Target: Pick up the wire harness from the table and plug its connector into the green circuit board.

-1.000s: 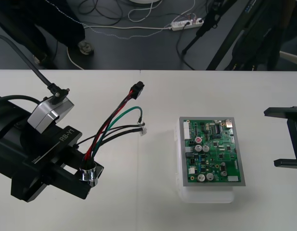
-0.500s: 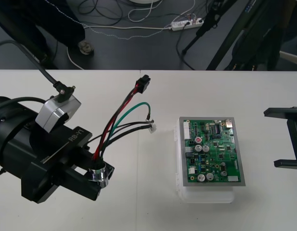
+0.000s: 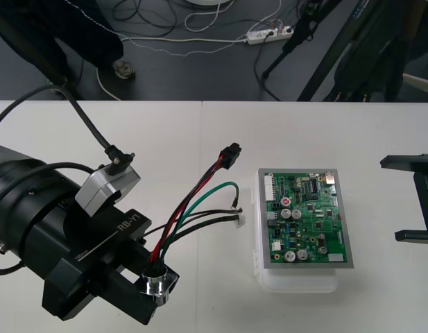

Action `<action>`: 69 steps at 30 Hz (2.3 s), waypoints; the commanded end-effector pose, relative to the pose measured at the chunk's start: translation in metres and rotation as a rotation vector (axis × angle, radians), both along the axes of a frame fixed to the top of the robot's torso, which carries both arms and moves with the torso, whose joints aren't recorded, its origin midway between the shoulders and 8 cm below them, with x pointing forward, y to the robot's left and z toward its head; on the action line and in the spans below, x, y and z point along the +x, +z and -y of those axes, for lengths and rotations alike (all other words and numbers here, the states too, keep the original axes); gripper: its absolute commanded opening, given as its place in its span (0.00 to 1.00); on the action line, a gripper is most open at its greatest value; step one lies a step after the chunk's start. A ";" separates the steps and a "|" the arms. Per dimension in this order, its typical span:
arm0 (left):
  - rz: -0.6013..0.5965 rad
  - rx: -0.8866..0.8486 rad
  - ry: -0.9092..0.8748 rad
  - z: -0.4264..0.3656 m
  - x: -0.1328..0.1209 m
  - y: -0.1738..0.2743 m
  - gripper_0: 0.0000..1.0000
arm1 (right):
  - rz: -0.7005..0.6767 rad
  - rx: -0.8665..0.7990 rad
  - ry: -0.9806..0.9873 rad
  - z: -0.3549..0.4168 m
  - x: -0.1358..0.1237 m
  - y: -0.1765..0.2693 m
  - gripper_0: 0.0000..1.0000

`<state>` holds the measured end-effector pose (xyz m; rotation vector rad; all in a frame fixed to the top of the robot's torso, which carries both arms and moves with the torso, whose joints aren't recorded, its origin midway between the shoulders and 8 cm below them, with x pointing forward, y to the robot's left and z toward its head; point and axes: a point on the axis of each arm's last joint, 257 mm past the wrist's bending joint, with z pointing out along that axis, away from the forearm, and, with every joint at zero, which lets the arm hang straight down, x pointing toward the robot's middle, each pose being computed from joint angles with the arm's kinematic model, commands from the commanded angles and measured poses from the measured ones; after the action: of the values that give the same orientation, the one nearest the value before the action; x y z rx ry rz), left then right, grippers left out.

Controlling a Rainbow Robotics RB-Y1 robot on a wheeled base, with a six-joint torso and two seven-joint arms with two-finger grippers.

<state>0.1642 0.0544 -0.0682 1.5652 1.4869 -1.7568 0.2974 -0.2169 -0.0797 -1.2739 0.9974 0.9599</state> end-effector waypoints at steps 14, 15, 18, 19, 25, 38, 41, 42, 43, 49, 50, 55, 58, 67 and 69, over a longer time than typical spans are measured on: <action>-0.024 -0.063 -0.132 0.018 -0.024 0.011 0.00 | 0.012 0.003 0.022 -0.001 -0.009 0.007 1.00; -0.024 -0.063 -0.132 0.018 -0.024 0.012 0.00 | 0.012 0.001 0.022 -0.001 -0.009 0.007 1.00; -0.038 -0.061 -0.145 0.020 -0.027 0.012 0.00 | 0.012 0.003 0.022 -0.001 -0.009 0.007 1.00; -0.044 -0.057 -0.152 0.021 -0.029 0.011 0.00 | 0.012 0.003 0.022 -0.001 -0.008 0.008 1.00; -0.077 -0.047 -0.185 0.023 -0.038 0.009 0.00 | 0.005 0.006 0.023 -0.001 -0.008 0.008 1.00; -0.103 -0.045 -0.204 0.024 -0.042 0.010 0.00 | -0.005 0.023 0.025 -0.001 -0.009 0.012 1.00; -0.104 -0.045 -0.203 0.024 -0.041 0.010 0.00 | -0.005 0.025 0.025 -0.001 -0.009 0.013 1.00; -0.106 -0.043 -0.201 0.024 -0.041 0.010 0.00 | -0.005 0.025 0.025 -0.001 -0.009 0.013 1.00; -0.108 -0.045 -0.200 0.024 -0.040 0.010 0.00 | -0.006 0.025 0.026 -0.001 -0.009 0.013 1.00; -0.115 -0.046 -0.187 0.023 -0.035 0.009 0.00 | -0.006 0.029 0.025 -0.001 -0.009 0.013 1.00; -0.115 -0.045 -0.184 0.023 -0.034 0.010 0.00 | -0.007 0.031 0.026 -0.001 -0.009 0.014 1.00; -0.117 -0.054 -0.185 0.023 -0.034 0.012 0.00 | -0.007 0.034 0.030 -0.002 -0.010 0.015 1.00; -0.115 -0.054 -0.185 0.023 -0.033 0.013 0.00 | -0.010 0.034 0.030 -0.002 -0.010 0.015 1.00; -0.114 -0.055 -0.184 0.023 -0.031 0.014 0.00 | -0.047 0.065 0.066 -0.010 -0.012 0.020 1.00; -0.114 -0.053 -0.182 0.023 -0.031 0.014 0.00 | -0.077 0.088 0.092 -0.016 -0.016 0.022 1.00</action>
<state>0.1391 0.0317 -0.0653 1.5852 1.4078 -1.9821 0.2941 -0.2154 -0.0645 -1.2203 0.9647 1.0119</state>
